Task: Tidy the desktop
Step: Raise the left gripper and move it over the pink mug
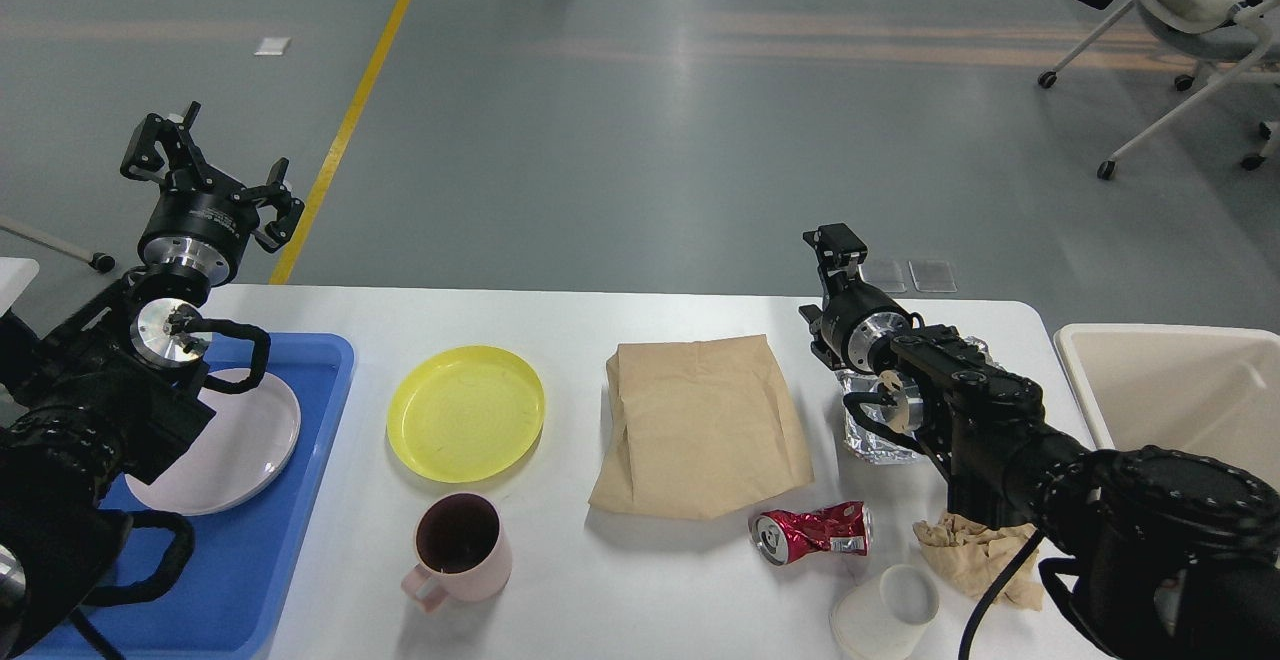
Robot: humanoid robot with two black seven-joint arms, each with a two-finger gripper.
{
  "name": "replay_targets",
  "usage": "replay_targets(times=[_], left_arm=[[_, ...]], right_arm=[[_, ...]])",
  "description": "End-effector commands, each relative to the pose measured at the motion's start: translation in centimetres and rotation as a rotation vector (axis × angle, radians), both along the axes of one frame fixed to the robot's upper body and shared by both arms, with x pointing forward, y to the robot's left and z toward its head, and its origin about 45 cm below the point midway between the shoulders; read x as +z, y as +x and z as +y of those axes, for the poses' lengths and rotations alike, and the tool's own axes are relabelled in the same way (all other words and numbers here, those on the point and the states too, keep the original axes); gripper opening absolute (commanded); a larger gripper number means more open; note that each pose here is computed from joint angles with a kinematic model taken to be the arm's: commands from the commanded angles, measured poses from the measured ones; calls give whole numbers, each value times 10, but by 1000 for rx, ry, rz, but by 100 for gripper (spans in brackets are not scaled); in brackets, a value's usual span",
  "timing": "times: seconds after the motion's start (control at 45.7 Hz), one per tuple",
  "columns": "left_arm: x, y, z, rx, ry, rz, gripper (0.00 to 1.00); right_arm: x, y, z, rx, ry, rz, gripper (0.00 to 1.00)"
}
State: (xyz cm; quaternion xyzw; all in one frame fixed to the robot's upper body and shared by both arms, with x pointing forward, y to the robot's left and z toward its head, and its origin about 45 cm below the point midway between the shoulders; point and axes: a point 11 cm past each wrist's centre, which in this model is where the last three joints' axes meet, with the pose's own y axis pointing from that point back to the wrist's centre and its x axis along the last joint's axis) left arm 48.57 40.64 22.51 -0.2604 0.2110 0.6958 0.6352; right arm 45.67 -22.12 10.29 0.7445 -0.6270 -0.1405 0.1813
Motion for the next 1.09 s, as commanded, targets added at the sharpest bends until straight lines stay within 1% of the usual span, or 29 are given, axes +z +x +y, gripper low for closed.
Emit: replay_targets(times=[0.0, 0.109, 0.284, 0.459, 0.59, 0.743, 0.853, 0.984, 1.071], left_arm=[[-5, -3, 1, 1, -1, 3, 96], [-12, -7, 4, 3, -1, 20, 96], [-9, -10, 14, 17, 10, 20, 96], [-12, -9, 13, 23, 11, 32, 96], [-13, -9, 7, -6, 39, 41, 96], [-7, -2, -9, -136, 201, 70, 96], [12, 0, 1, -232, 370, 85, 96], [29, 9, -12, -399, 667, 155, 96], [36, 13, -15, -477, 859, 213, 96]], right_arm=[[0, 0, 0, -1, -1, 0, 100], [-1, 0, 0, -1, -1, 1, 100], [-1, 0, 0, 0, 0, 1, 100], [-1, 0, 0, 0, 0, 1, 100], [-1, 0, 0, 0, 0, 1, 100], [-1, 0, 0, 0, 0, 1, 100], [-1, 0, 0, 0, 0, 1, 100], [-1, 0, 0, 0, 0, 1, 100], [-1, 0, 0, 0, 0, 1, 100]])
